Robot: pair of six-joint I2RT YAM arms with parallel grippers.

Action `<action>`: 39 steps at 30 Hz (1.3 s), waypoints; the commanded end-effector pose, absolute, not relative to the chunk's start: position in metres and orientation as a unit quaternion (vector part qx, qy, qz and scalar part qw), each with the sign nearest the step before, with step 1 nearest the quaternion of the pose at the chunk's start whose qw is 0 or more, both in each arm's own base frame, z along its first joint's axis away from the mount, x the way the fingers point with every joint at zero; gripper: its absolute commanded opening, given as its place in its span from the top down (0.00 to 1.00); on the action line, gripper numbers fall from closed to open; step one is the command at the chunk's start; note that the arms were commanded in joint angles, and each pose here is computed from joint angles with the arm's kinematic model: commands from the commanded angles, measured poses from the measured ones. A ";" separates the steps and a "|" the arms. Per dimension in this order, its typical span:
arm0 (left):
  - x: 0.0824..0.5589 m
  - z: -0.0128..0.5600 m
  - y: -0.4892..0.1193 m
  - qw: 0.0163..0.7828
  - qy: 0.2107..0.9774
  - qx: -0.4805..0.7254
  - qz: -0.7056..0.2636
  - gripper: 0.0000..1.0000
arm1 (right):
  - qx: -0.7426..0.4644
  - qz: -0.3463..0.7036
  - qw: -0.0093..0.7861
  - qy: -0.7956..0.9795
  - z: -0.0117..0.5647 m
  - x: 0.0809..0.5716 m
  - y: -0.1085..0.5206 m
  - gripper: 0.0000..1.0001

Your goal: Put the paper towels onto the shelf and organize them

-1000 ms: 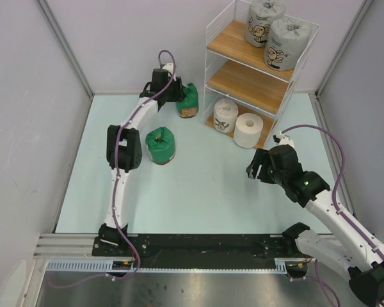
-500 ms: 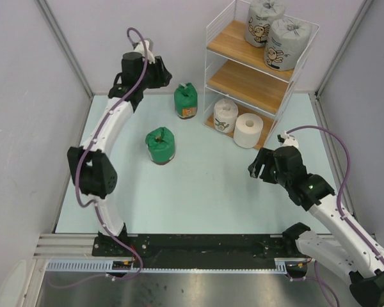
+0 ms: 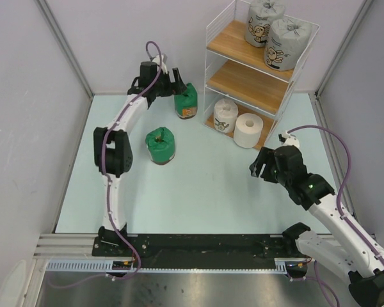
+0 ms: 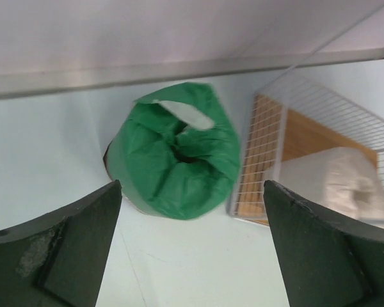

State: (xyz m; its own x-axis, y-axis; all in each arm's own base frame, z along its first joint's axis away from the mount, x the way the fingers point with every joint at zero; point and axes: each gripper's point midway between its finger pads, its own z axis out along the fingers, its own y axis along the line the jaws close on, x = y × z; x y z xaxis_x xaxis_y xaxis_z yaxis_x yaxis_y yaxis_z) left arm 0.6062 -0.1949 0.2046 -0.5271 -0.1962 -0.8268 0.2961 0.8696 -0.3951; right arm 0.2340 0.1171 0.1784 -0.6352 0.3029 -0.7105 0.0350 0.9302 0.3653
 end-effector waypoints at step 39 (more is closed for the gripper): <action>0.641 0.102 -0.213 0.449 0.870 0.044 -0.200 0.20 | 0.101 0.122 0.435 0.887 0.184 0.251 0.094 0.25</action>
